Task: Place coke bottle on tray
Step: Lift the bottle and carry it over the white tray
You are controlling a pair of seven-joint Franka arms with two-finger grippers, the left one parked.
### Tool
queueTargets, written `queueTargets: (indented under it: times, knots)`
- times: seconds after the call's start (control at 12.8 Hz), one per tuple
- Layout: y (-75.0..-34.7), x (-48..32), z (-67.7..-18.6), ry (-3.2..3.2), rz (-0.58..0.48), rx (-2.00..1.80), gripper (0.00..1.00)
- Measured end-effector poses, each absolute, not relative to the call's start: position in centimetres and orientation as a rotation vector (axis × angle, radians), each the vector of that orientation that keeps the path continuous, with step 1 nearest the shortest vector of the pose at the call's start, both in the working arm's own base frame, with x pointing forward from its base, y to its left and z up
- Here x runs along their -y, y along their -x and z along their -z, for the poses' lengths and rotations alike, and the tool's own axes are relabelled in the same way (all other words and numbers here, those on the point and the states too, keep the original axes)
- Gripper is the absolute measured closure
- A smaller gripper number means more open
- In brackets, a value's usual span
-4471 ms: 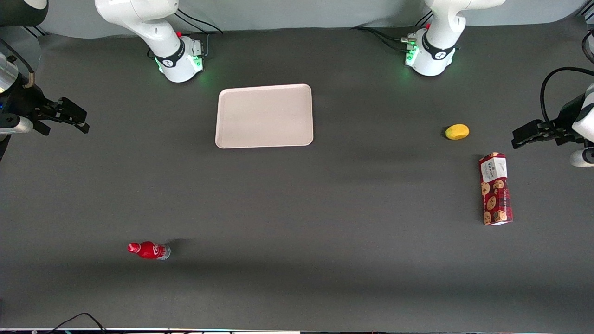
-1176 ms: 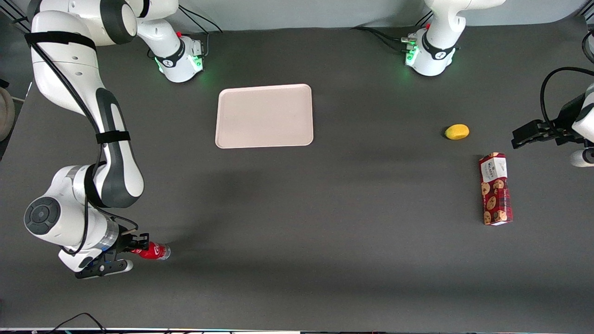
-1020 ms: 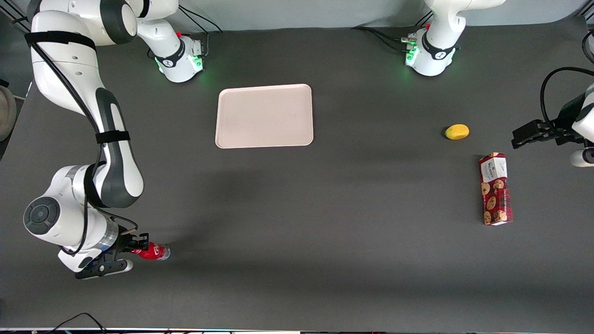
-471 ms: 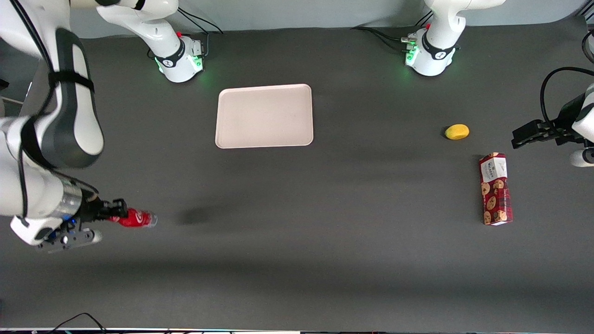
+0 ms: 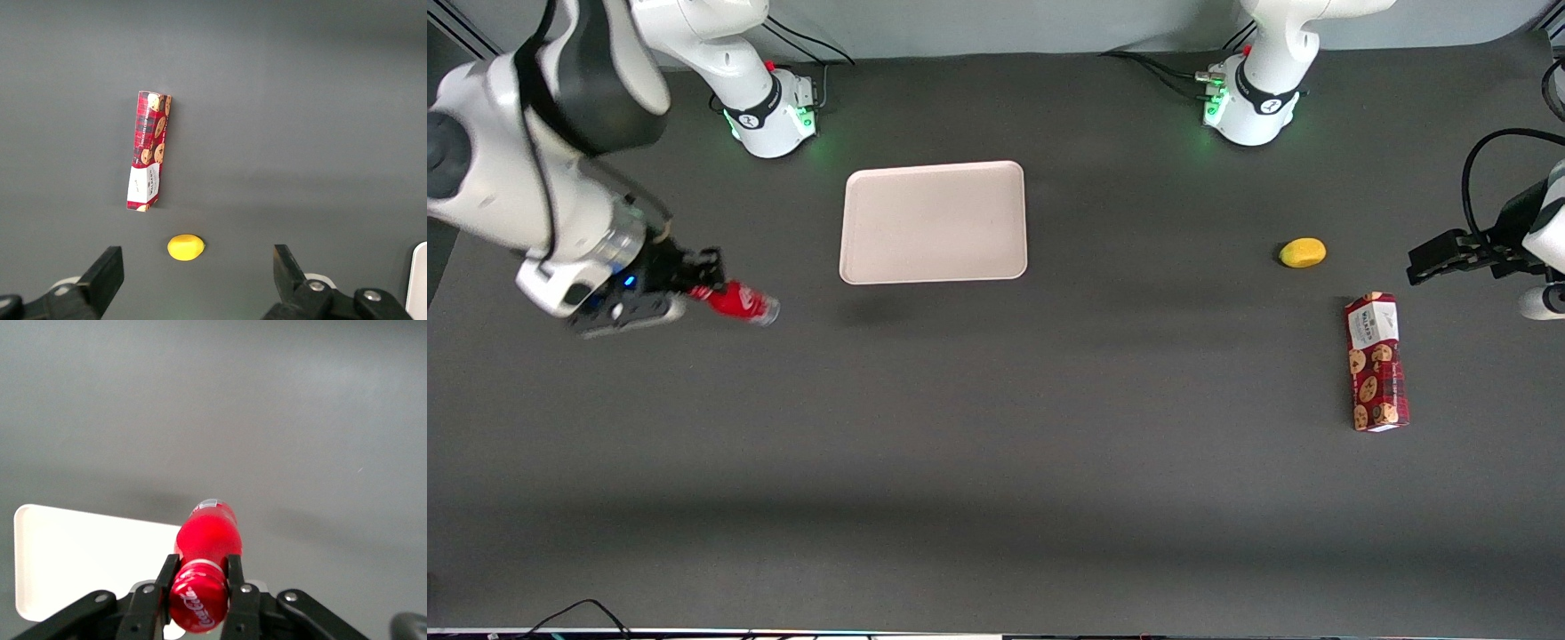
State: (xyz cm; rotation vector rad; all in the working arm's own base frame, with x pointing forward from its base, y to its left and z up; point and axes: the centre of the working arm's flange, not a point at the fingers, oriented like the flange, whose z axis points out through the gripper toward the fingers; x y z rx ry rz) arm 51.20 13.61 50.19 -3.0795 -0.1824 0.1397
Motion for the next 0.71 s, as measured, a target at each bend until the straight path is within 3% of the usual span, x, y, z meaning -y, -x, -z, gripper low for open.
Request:
queueTargets:
  times: [0.39,0.71]
  knots:
    - [-40.7,-20.4,-43.8,3.147,-0.06,0.096,0.67]
    - [-35.1,-22.4,-38.4,3.11,-0.02,0.065,0.67]
